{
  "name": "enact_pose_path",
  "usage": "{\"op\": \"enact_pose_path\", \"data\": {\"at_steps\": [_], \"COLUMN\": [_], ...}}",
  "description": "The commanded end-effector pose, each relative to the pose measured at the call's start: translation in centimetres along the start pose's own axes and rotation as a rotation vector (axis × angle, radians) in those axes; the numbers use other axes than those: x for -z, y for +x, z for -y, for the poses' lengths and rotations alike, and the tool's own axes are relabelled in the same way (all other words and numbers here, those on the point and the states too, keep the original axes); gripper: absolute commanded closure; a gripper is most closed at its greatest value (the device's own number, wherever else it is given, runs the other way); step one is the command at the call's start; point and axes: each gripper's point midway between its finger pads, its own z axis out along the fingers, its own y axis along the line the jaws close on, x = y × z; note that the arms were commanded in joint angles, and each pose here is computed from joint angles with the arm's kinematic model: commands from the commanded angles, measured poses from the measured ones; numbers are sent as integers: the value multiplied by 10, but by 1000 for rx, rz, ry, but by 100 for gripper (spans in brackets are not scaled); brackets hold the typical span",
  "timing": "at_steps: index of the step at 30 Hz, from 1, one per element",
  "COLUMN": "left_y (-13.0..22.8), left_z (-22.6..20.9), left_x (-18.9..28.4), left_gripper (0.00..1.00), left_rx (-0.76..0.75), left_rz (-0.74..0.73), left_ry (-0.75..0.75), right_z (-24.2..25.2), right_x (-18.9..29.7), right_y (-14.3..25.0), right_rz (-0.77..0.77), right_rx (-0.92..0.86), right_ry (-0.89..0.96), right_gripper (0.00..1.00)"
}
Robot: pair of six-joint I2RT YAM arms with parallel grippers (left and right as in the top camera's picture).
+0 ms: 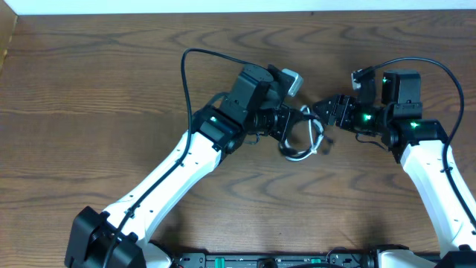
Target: Untangle cables
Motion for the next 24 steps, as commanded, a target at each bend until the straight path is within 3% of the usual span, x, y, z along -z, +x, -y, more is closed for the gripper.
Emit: {"op": "enact_pose_path", "data": {"at_steps": [1,13,20,24], "left_y": [5,1,5,18], "left_z": [17,14,-5,-14], "left_x": [2,15,12,10], "left_gripper": [93,93,92,93], "left_rx": [-16,37,63,73], "left_rz": [-42,-44,-53,-100], "left_ry": [155,243,141,96], "right_z": [-17,-11,-11,-27], "right_x": [0,0,0,2], "right_y": [7,14,18,18], "right_rz": [-39,-67,-83,-104], "right_rx": [22,34,1,-112], "right_ry": [-90,-67,-71,-154], "right_gripper": [36,37,38,38]}}
